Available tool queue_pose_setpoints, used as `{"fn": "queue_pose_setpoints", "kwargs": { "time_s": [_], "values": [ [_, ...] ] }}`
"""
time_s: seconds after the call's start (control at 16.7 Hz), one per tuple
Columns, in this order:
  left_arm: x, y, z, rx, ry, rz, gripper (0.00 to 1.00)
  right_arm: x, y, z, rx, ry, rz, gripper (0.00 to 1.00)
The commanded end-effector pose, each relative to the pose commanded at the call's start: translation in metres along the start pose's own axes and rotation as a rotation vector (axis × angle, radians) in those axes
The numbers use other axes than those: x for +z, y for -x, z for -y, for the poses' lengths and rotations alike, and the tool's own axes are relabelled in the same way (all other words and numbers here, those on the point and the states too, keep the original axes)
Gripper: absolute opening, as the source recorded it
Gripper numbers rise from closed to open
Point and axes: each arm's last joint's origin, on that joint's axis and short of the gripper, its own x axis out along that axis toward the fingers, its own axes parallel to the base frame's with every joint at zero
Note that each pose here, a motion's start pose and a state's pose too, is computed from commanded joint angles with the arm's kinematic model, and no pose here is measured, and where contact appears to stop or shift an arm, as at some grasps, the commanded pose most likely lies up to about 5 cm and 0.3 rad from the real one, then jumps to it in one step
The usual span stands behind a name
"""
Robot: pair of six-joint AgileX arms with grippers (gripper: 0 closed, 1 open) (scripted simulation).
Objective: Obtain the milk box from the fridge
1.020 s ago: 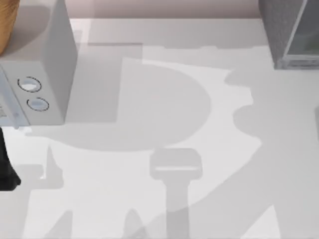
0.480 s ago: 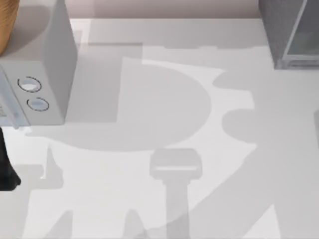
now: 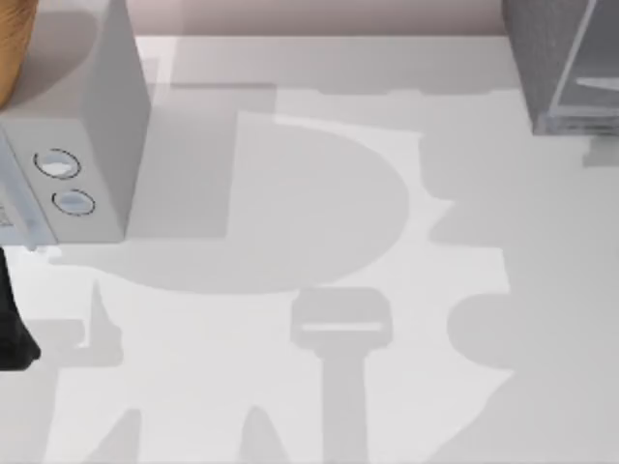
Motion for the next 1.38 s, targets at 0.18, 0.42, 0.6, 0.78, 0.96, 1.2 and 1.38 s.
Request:
{"fn": "queue_pose_setpoints", "kwargs": {
  "time_s": [0.18,0.42,0.6,0.78,0.96,1.2,1.38],
  "values": [
    [0.0,0.0,0.0,0.0,0.0,0.0,1.0,0.001,0.011,0.0,-0.003,0.002,0.01,0.0],
    [0.0,0.0,0.0,0.0,0.0,0.0,1.0,0.0,0.009,-0.001,0.002,-0.001,0.004,0.0],
    [0.0,0.0,0.0,0.0,0.0,0.0,1.0,0.008,0.017,-0.006,0.003,0.002,0.002,0.0],
    [0.0,0.0,0.0,0.0,0.0,0.0,1.0,0.03,0.037,-0.016,0.001,0.009,0.006,0.0],
    [0.0,0.0,0.0,0.0,0.0,0.0,1.0,0.055,0.074,-0.031,-0.002,0.015,0.013,0.0],
    [0.0,0.0,0.0,0.0,0.0,0.0,1.0,0.072,0.143,-0.051,-0.004,0.016,0.021,0.0],
    [0.0,0.0,0.0,0.0,0.0,0.0,1.0,0.063,0.194,-0.062,-0.003,0.012,0.028,0.0]
  ]
}}
